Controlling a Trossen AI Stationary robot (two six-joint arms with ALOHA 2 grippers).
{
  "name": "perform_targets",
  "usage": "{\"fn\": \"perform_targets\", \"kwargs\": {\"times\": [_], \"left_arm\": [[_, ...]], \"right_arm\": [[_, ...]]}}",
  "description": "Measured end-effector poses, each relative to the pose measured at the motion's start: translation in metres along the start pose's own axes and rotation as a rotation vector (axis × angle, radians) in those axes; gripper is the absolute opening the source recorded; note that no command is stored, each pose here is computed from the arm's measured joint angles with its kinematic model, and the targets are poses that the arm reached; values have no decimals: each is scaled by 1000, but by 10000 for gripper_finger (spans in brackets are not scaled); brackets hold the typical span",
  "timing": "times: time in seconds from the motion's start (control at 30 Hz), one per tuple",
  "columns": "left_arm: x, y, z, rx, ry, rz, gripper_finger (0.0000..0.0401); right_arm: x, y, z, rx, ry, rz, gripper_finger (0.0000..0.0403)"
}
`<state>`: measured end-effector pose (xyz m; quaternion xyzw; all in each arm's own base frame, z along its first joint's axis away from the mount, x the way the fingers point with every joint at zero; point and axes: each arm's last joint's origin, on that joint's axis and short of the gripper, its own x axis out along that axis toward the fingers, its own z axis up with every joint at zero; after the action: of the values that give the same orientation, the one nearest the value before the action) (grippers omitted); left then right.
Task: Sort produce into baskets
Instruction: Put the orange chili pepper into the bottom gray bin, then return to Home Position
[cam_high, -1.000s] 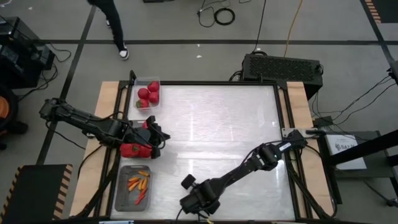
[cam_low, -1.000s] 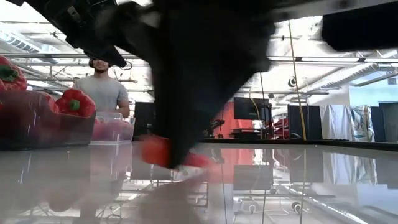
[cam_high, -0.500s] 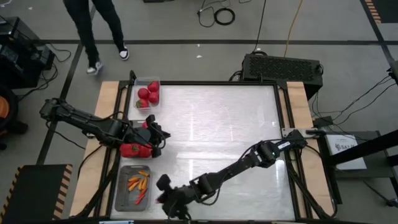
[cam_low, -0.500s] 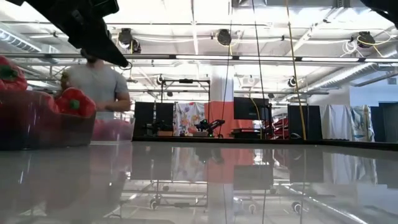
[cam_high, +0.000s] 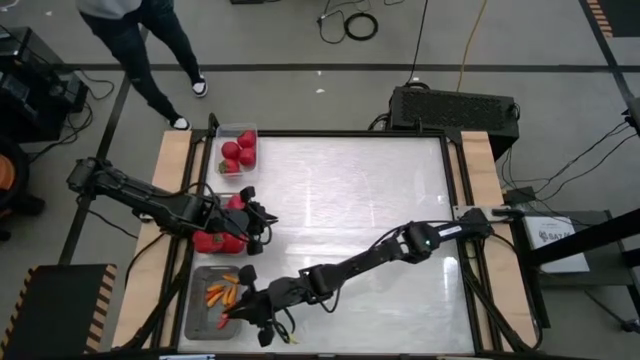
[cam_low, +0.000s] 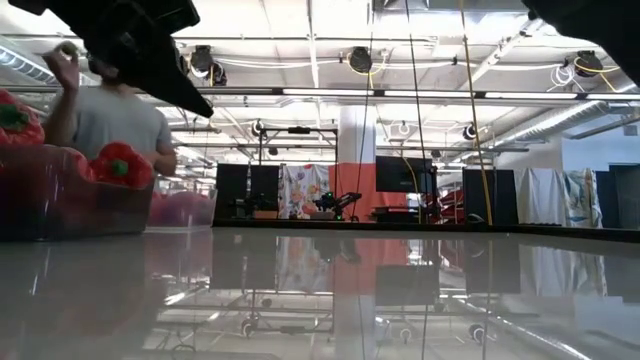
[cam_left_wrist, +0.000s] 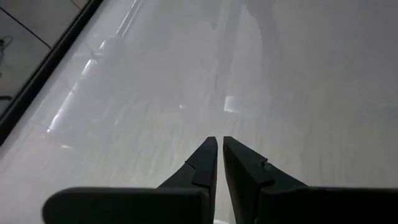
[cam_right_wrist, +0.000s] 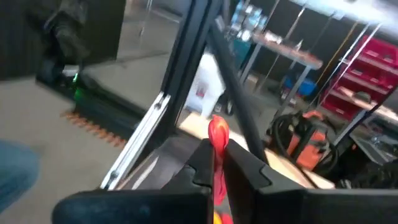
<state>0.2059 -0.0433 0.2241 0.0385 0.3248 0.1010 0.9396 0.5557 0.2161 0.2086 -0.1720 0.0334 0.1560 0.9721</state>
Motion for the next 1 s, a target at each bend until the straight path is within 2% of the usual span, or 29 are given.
{"fn": "perform_targets", "kwargs": {"times": [0.07, 0.33, 0.53, 0.83, 1.0], "left_arm": [[0, 1, 0, 3, -3, 3, 35], [0, 1, 3, 5, -28, 1, 35], [0, 1, 3, 5, -26, 0, 35], [0, 1, 3, 4, -26, 1, 35], [0, 1, 4, -8, -33, -1, 35]], "right_arm": [[3, -3, -5, 25, -34, -21, 12], [17, -10, -50, 118, -87, -79, 27], [20, -15, -66, 197, -19, -76, 61], [20, -22, -69, 270, -17, -81, 142], [14, -26, -54, 275, 40, -62, 166]]}}
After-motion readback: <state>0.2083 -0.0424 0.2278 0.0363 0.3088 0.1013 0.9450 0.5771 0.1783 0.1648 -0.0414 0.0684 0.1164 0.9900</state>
